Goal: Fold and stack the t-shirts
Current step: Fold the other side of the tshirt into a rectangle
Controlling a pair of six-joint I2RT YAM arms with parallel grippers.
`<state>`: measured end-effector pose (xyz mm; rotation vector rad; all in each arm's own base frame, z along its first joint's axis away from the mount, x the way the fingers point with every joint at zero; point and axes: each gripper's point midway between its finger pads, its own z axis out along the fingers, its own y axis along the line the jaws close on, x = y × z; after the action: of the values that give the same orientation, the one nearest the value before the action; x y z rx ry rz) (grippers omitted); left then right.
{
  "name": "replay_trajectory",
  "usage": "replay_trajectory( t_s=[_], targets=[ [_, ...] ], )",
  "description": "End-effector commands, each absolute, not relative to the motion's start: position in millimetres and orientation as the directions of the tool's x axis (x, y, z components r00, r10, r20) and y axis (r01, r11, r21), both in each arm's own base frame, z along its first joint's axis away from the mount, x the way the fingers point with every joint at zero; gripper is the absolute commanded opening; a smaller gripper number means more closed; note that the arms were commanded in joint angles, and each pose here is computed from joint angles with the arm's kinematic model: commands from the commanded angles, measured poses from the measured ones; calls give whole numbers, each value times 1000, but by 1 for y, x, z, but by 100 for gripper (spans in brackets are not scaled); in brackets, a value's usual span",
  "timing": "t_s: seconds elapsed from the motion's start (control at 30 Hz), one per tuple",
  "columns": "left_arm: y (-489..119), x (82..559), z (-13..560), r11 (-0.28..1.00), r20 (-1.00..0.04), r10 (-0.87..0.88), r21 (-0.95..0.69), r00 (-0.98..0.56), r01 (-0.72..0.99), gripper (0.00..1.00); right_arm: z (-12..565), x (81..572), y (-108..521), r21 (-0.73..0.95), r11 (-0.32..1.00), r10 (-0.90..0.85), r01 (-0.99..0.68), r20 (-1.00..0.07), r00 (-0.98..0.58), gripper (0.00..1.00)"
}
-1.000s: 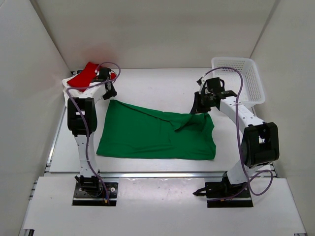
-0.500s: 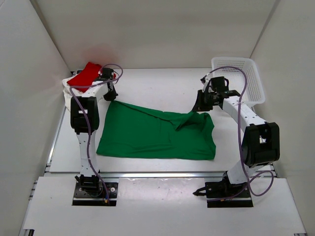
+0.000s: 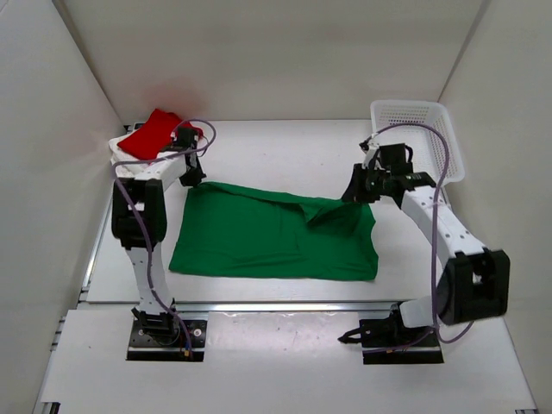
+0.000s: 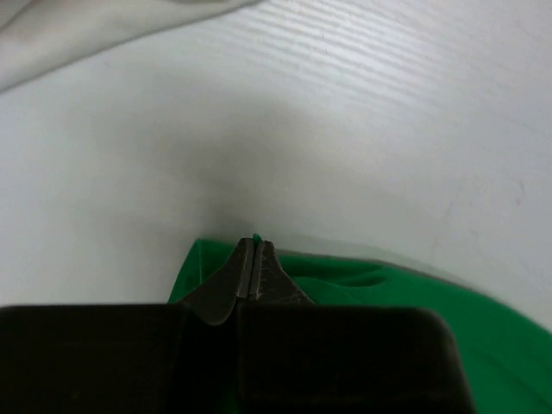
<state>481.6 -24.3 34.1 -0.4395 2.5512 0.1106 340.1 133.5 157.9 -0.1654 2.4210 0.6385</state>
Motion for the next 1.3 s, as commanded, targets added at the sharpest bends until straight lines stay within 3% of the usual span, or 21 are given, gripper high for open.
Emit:
replay_trajectory(
  t_s=[0.0,0.33,0.6,0.67,0.73,0.8,0.87,0.97,1.07,1.13,1.23,1.27],
  targets=[
    [-29,479,121,949,-686,-279,-91,-672,-301,0,177,319,132,399,872,49,-283,-647,-761,0],
    [-10,384,120,934,-704,-327,-138,-631,-331,0,150,253,107,392,892,69,-225,-611,-789,0],
    [-2,334,77,935,-593,-322,-77,-738,-346,1,145,218,113,391,888,48,-240,-598,-800,0],
    [0,320,62,932,-537,-328,-51,-777,-358,23,135,216,107,378,902,55,-210,-582,-811,0],
    [0,320,62,921,-525,-366,-88,-768,-379,38,123,212,103,384,905,59,-184,-542,-838,0],
    [-12,327,82,920,-568,-382,-157,-729,-359,44,116,209,101,353,922,46,-159,-509,-859,0],
    [-46,333,119,952,-669,-300,-162,-680,-260,37,111,208,98,308,940,31,-146,-503,-864,0],
    [-122,325,144,967,-701,-226,-242,-677,-73,36,110,209,90,301,949,62,-92,-465,-883,0],
    [-171,307,133,925,-651,-235,-377,-722,38,36,118,206,80,270,960,66,-73,-470,-880,18],
    [-182,295,116,904,-608,-246,-424,-755,47,29,131,207,77,248,966,70,-71,-518,-852,27],
    [-198,275,99,890,-578,-209,-447,-789,92,28,145,208,92,249,959,28,-133,-552,-833,27],
    [-205,271,96,887,-580,-194,-449,-791,112,28,149,209,107,273,945,7,-181,-568,-823,20]
  ],
)
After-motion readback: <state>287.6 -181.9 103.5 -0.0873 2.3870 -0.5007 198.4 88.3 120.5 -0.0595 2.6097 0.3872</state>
